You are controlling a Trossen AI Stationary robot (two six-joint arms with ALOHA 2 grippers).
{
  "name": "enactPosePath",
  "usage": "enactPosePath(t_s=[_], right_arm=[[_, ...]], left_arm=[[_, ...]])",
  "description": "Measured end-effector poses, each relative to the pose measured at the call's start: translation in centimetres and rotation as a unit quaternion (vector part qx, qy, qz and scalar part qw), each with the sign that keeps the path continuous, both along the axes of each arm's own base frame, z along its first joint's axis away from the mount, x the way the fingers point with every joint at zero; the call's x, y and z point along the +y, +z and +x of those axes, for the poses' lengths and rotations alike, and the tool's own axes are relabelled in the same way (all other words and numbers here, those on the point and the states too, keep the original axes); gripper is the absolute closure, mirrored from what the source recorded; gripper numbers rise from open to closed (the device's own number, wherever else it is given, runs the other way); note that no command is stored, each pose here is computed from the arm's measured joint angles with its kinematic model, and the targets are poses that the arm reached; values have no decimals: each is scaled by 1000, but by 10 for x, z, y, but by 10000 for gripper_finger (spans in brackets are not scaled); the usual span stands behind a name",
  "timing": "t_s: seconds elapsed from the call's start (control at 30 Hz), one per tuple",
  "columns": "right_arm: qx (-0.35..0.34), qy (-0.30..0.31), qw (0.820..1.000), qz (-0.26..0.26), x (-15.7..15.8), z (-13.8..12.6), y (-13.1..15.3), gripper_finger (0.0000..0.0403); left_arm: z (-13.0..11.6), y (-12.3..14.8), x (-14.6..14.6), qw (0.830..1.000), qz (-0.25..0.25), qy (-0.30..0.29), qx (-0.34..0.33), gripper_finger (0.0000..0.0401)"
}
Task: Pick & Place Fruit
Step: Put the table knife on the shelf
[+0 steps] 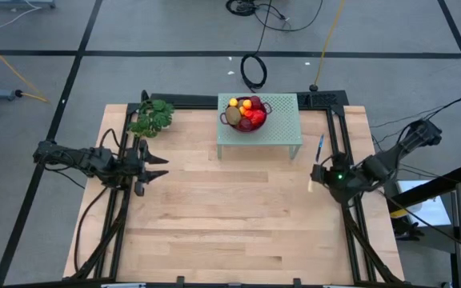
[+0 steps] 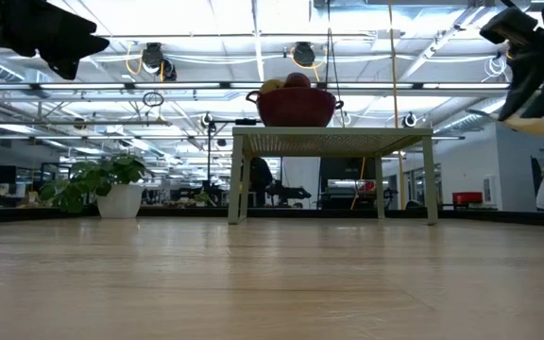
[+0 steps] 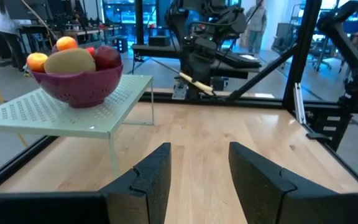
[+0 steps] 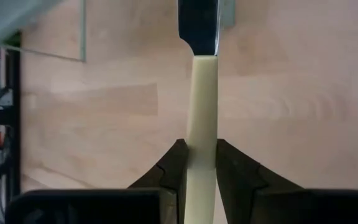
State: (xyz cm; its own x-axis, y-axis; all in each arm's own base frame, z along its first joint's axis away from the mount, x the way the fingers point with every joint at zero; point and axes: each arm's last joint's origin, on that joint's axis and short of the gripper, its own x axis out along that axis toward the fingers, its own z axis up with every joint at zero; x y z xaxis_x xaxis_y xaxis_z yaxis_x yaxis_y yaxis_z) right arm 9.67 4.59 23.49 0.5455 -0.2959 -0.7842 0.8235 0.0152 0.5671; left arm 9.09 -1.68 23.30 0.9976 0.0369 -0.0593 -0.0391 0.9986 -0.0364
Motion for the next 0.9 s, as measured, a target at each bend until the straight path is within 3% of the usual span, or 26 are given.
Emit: enactPosePath(t_s=[0.37, 0.7, 0.9], right_arm=[[-75, 14, 996, -42, -19, 9, 16, 348], [-163, 31, 975, -147, -42, 30, 41, 348], [-190, 45, 966, -168, -58, 37, 51, 348]], left_arm=[[0, 1, 0, 1000, -2, 0, -7, 240], [0, 1, 0, 1000, -2, 0, -8, 240], [0, 2, 0, 1000, -2, 1, -8, 240]])
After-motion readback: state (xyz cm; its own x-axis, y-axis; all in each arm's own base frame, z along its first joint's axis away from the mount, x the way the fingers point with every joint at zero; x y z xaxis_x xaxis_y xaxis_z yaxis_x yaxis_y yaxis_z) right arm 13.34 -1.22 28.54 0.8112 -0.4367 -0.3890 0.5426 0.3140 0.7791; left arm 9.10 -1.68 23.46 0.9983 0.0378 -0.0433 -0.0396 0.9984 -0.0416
